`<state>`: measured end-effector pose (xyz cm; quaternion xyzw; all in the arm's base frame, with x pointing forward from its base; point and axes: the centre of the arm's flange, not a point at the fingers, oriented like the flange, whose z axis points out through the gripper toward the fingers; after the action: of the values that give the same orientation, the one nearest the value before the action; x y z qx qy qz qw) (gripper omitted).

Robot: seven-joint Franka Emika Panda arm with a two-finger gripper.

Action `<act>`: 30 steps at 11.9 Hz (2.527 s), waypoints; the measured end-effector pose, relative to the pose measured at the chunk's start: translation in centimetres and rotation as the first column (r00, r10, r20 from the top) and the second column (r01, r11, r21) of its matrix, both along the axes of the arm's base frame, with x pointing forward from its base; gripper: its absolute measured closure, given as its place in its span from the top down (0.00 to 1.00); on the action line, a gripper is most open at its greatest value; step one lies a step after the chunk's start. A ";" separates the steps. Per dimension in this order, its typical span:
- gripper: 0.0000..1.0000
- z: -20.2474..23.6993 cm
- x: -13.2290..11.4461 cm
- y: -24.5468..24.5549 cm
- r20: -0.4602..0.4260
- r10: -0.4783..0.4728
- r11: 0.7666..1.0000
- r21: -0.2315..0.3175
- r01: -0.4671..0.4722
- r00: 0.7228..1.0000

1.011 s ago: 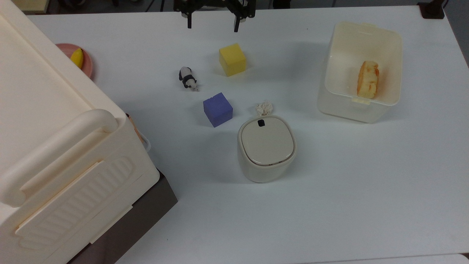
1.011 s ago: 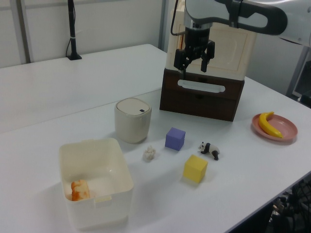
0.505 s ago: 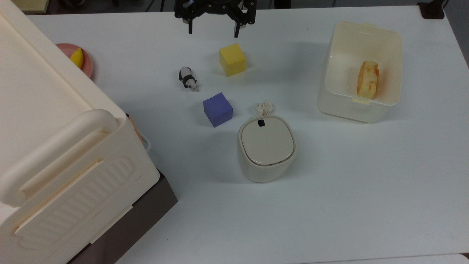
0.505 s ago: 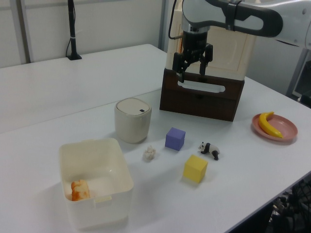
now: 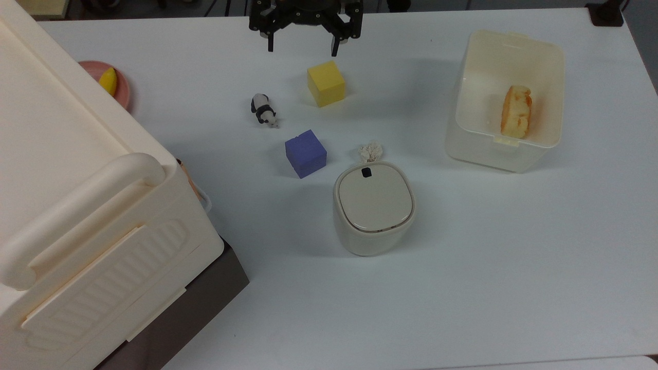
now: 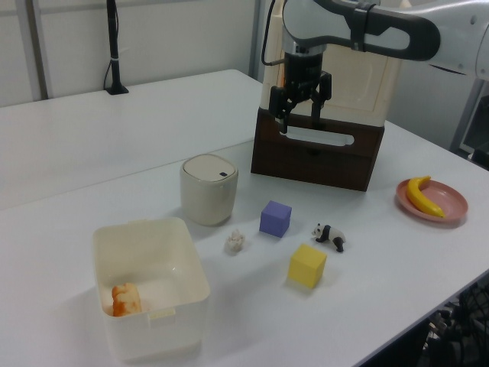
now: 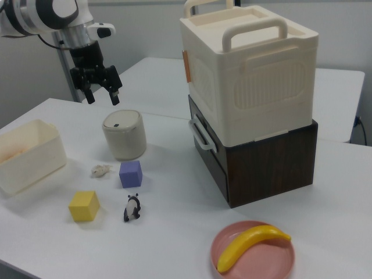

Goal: Open the trash can

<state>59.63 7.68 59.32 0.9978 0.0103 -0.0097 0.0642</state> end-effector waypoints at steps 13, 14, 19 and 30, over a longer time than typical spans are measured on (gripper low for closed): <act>0.99 -2.6 1.8 1.6 0.010 0.066 0.997 -0.052 -0.065 0.998; 0.88 -2.3 1.8 1.4 0.016 0.064 0.997 -0.052 -0.063 0.998; 0.24 -0.9 1.5 1.2 0.015 0.081 0.995 -0.052 -0.081 0.997; 0.01 -1.2 4.1 3.1 0.158 0.322 0.944 0.020 -0.329 0.933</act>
<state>63.75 10.82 58.15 0.9813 0.1707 0.0779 0.0427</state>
